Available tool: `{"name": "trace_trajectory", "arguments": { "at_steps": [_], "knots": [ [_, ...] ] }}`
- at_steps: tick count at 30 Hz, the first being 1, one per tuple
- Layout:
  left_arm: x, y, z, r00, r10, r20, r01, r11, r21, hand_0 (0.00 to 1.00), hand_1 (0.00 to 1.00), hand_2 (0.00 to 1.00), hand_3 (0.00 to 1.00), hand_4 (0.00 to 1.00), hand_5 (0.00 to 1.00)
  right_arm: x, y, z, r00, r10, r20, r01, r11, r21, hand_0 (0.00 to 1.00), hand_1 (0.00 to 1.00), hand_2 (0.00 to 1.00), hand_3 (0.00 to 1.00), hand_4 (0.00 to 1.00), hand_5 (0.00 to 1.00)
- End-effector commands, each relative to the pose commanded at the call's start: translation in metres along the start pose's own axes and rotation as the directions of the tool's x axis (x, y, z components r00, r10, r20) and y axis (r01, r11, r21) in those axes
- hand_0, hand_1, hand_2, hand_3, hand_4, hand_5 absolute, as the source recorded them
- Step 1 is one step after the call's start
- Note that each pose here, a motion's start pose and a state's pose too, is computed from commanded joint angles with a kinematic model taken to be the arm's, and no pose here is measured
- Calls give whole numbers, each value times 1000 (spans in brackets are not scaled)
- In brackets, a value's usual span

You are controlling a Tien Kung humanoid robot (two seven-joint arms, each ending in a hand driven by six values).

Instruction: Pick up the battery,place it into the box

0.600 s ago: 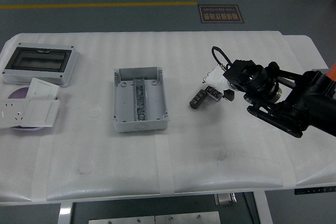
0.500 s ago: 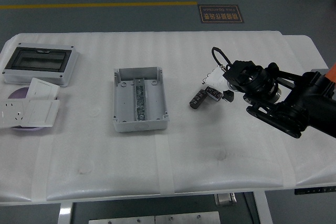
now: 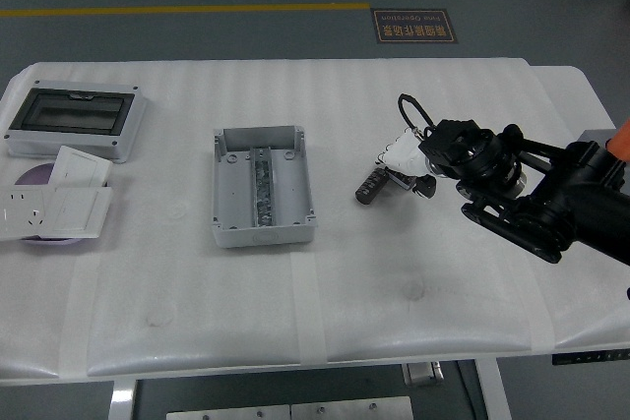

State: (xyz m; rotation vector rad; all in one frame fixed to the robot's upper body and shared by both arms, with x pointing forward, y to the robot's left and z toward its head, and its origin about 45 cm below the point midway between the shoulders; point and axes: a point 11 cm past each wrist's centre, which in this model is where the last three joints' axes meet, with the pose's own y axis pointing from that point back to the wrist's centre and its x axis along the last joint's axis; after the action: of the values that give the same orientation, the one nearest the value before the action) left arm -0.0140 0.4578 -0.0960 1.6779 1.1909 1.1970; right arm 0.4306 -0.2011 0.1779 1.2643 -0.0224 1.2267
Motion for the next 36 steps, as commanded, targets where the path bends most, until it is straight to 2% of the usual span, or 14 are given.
{"name": "trace_trajectory", "arguments": {
  "at_steps": [3, 4, 9, 10, 17, 24, 27, 30, 33, 36],
  "knots": [
    [0, 0, 0, 1000, 0, -1, 0, 1000, -2, 660, 666, 619, 560, 424, 426, -1, -1, -1, 1000, 0, 6, 0, 1000, 7, 946, 850, 889, 942, 574, 9],
    [-1, 0, 0, 1000, -1, -1, 1, 1000, -3, 660, 666, 619, 560, 424, 426, -2, -2, -1, 1000, -2, 8, 2, 1000, 8, 888, 759, 666, 667, 329, 23],
    [-1, 0, 0, 1000, -1, -3, 1, 1000, -7, 660, 666, 619, 560, 424, 426, -6, -4, 0, 1000, -6, 18, 6, 1000, 9, 888, 759, 666, 667, 329, 23],
    [-1, 0, 0, 1000, -1, -3, 1, 1000, -8, 659, 666, 619, 561, 424, 428, -6, -4, 1, 1000, -3, 18, 3, 1000, 7, 850, 724, 622, 650, 256, 20],
    [-1, 0, 1, 1000, 2, -10, -2, 1000, -19, 660, 666, 619, 561, 425, 429, 0, -3, 5, 999, 44, 4, -44, 999, -6, 841, 717, 618, 651, 230, 8],
    [-4, -1, 1, 1000, -1, -9, 1, 1000, -22, 659, 666, 619, 561, 425, 431, 12, 7, 6, 988, 152, 8, -151, 987, -46, 824, 701, 606, 649, 230, 2],
    [-5, -1, 0, 1000, -3, -8, 3, 1000, -17, 659, 666, 619, 561, 425, 431, 24, 16, 4, 974, 225, 27, -223, 973, -62, 824, 701, 606, 649, 230, 2],
    [-5, -2, -2, 1000, -3, -7, 3, 1000, -12, 659, 666, 619, 561, 426, 440, 36, 24, -9, 947, 303, 106, -298, 953, -57, 802, 692, 600, 648, 252, 18],
    [-5, -2, -3, 1000, -4, -8, 4, 1000, -10, 659, 666, 619, 561, 426, 440, 63, 36, -23, 885, 398, 240, -399, 916, -47, 802, 692, 600, 648, 252, 18],
    [-6, -3, -5, 1000, -5, -7, 5, 1000, -8, 659, 665, 619, 561, 426, 443, 91, 50, -51, 794, 463, 393, -502, 865, -6, 802, 694, 604, 651, 273, 39]
  ]
}}
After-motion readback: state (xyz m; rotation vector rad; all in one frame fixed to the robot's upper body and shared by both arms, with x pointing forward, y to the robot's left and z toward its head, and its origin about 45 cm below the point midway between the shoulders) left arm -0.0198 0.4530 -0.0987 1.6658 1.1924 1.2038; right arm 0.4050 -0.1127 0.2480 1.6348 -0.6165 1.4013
